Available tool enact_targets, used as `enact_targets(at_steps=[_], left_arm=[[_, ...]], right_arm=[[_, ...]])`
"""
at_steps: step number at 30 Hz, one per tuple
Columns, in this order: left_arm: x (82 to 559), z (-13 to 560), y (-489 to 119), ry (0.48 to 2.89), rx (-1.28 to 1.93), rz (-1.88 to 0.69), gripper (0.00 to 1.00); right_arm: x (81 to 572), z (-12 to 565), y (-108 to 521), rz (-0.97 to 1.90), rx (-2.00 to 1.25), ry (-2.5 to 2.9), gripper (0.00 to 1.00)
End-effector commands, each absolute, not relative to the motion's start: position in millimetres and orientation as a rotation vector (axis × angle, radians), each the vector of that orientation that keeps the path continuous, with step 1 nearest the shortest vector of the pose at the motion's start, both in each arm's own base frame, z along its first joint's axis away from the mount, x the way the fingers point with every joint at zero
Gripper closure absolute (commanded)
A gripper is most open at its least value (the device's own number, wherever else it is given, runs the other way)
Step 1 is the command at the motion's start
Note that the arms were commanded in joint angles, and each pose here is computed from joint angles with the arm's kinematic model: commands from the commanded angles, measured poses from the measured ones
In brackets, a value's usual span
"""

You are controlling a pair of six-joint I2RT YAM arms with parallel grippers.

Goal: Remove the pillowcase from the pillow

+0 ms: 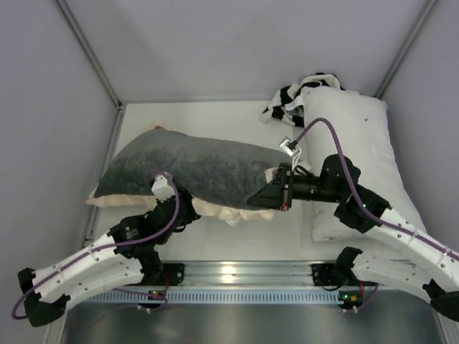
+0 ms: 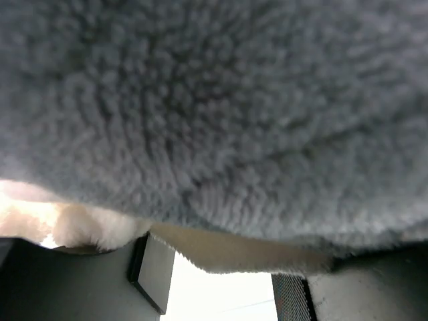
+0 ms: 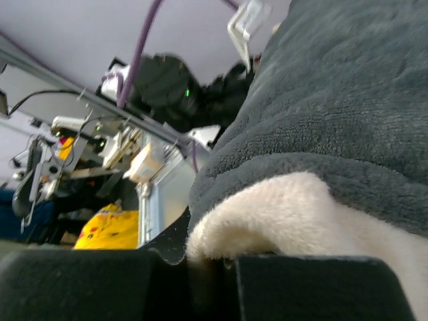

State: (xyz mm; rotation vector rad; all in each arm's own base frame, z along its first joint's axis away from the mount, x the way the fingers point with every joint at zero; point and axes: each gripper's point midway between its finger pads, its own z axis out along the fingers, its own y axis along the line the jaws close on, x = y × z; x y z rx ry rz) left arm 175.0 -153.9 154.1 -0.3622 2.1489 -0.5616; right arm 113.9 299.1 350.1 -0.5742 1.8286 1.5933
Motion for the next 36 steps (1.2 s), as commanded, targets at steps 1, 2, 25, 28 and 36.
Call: enact_targets(at_steps=[1, 2, 25, 28, 36], left_arm=[[199.6, 203.8, -136.3, 1.959, -0.446, -0.500, 0.44], [201.9, 210.5, -134.1, 1.937, -0.457, -0.495, 0.43], [243.8, 332.8, -228.0, 1.800, -0.008, -0.565, 0.20], [250.0, 317.6, -258.8, 1.868, 0.064, -0.585, 0.19], [243.4, 329.5, -244.9, 1.834, -0.022, -0.634, 0.18]], right_arm=[[67.3, 376.7, 297.8, 1.788, -0.635, 1.742, 1.00], [53.7, 370.8, 300.5, 1.810, -0.672, 1.762, 1.00], [-11.8, 362.6, 366.5, 1.733, -0.943, 1.667, 1.00], [-1.1, 375.3, 349.1, 1.709, -0.857, 1.618, 1.00], [16.9, 383.5, 323.9, 1.610, -0.793, 1.625, 1.00]])
